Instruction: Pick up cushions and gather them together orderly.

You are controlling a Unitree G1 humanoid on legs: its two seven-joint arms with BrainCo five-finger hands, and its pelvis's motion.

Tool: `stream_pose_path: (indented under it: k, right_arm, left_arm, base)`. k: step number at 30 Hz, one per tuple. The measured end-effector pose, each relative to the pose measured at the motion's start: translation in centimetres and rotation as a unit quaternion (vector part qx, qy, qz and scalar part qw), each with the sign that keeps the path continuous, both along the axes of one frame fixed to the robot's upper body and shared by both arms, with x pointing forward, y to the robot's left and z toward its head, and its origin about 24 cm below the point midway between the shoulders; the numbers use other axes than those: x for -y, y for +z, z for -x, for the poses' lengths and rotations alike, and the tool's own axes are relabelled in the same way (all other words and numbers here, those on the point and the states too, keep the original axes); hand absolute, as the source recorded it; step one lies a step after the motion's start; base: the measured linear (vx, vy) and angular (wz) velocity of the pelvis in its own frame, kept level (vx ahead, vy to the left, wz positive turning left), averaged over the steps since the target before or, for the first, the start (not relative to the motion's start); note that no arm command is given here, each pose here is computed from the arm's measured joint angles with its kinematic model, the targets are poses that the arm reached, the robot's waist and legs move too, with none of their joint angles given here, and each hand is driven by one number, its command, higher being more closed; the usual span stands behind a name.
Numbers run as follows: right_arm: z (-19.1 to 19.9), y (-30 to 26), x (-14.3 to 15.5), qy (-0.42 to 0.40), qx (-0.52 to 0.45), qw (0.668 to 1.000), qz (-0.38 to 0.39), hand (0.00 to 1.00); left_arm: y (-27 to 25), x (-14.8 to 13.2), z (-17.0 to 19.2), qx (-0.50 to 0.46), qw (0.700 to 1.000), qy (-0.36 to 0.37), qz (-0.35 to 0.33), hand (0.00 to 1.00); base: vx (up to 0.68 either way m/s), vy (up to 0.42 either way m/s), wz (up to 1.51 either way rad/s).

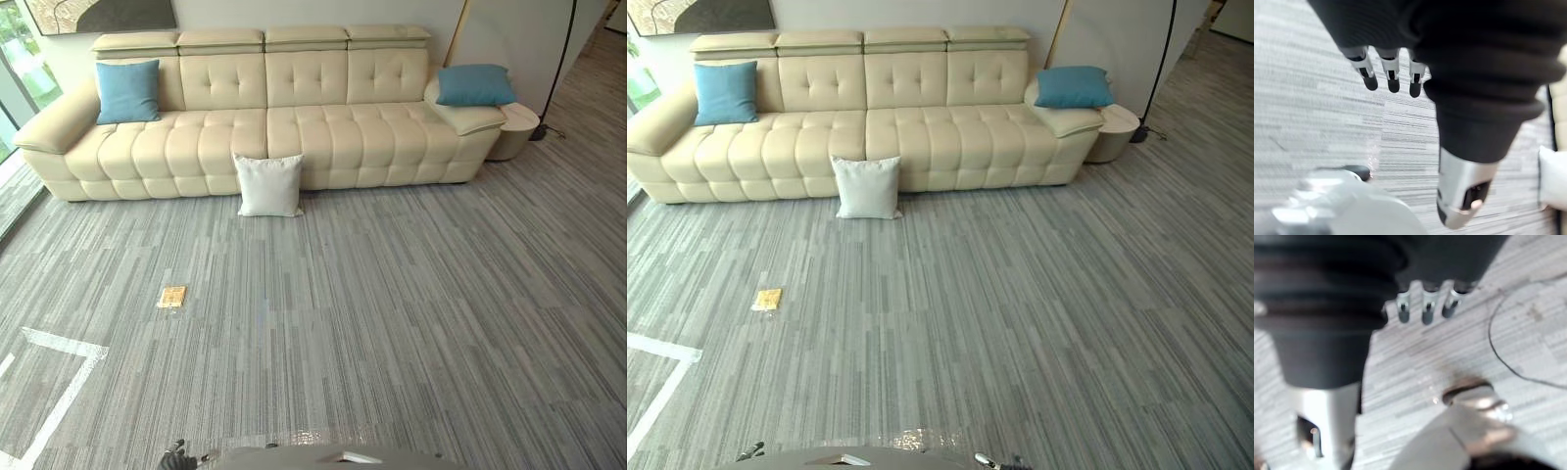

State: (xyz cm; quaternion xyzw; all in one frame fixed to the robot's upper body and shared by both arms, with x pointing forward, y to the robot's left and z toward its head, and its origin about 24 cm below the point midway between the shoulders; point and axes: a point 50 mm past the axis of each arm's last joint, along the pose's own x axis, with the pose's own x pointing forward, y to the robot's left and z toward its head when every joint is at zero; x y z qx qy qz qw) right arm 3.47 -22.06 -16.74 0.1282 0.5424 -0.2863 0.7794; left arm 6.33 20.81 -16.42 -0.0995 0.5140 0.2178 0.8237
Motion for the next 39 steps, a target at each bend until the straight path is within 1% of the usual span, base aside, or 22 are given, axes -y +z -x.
stream_pose_path:
  k: [10,18,22,28,37,39]
  right_arm:
    - [-1.7,0.2,0.2,0.001,0.018,1.0,0.006,0.0]
    - [-2.2,0.2,0.2,0.031,0.016,0.999,0.013,0.0]
    - [-2.7,0.3,0.3,0.061,0.013,0.998,0.021,0.0]
    - [-3.0,0.3,0.2,0.069,0.013,0.997,0.02,0.0]
    - [-5.4,0.7,-0.2,0.083,0.042,0.995,0.024,0.0]
    - [-6.1,1.0,0.0,0.083,0.057,0.995,0.029,0.0]
  left_arm:
    - [0.0,0.3,-1.2,0.01,1.0,-0.005,0.003,0.0]
    - [0.0,0.4,-1.3,0.009,1.0,-0.023,0.0,0.0]
    - [0.0,0.3,-1.4,0.007,0.999,-0.042,-0.005,0.0]
    - [0.1,0.0,-1.4,0.005,0.999,-0.051,-0.012,0.0]
    - [0.5,-0.3,-2.8,0.027,0.999,-0.044,-0.017,0.0]
    - [0.7,0.2,-3.4,0.043,0.998,-0.033,-0.008,0.0]
  base:
    - [0.04,-0.015,0.03]
    - [-0.07,-0.022,-0.01]
    - [-0.04,-0.011,-0.01]
    - [0.03,-0.016,-0.02]
    - [0.1,0.017,-0.27]
    - [0.17,0.073,-0.22]
